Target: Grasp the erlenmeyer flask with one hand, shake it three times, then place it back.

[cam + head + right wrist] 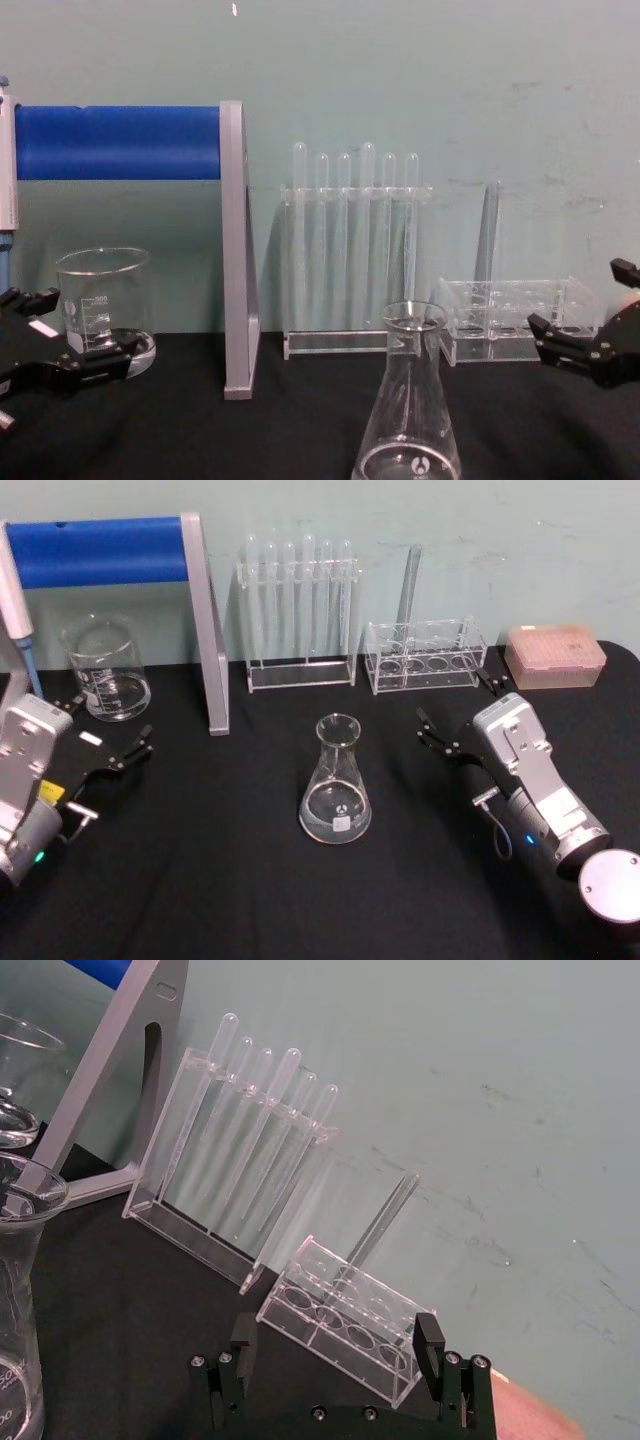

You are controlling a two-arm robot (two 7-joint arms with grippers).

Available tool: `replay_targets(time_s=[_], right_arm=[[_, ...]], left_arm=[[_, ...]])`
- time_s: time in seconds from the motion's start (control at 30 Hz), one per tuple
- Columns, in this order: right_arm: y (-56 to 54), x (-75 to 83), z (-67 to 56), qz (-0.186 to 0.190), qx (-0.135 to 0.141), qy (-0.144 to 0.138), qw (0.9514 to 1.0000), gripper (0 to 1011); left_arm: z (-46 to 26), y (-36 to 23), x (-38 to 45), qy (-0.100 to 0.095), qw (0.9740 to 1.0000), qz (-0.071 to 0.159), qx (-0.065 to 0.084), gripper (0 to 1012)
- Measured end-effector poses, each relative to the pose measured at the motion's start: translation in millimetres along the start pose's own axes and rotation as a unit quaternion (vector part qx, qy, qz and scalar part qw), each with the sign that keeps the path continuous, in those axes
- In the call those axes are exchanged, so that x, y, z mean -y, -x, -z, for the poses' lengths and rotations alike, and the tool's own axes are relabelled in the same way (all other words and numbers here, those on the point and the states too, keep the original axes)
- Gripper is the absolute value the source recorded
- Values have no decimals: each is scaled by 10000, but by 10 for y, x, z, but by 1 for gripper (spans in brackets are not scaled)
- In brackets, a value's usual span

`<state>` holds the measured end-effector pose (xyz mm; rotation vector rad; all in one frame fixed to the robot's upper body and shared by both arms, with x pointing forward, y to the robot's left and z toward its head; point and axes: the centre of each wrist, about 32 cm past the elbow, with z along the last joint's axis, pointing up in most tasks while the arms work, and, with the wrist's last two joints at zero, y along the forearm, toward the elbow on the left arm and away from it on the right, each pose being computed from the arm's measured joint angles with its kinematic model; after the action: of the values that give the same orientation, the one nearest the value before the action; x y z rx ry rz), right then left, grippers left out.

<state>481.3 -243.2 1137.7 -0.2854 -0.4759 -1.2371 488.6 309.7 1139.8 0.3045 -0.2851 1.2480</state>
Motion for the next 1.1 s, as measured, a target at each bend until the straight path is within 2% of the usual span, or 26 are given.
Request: replay_targets(time_s=[1.1], right_arm=[[0, 0, 0, 0, 0, 0, 10000, 1000]], left_arm=[[0, 0, 0, 0, 10000, 0, 0, 1001]])
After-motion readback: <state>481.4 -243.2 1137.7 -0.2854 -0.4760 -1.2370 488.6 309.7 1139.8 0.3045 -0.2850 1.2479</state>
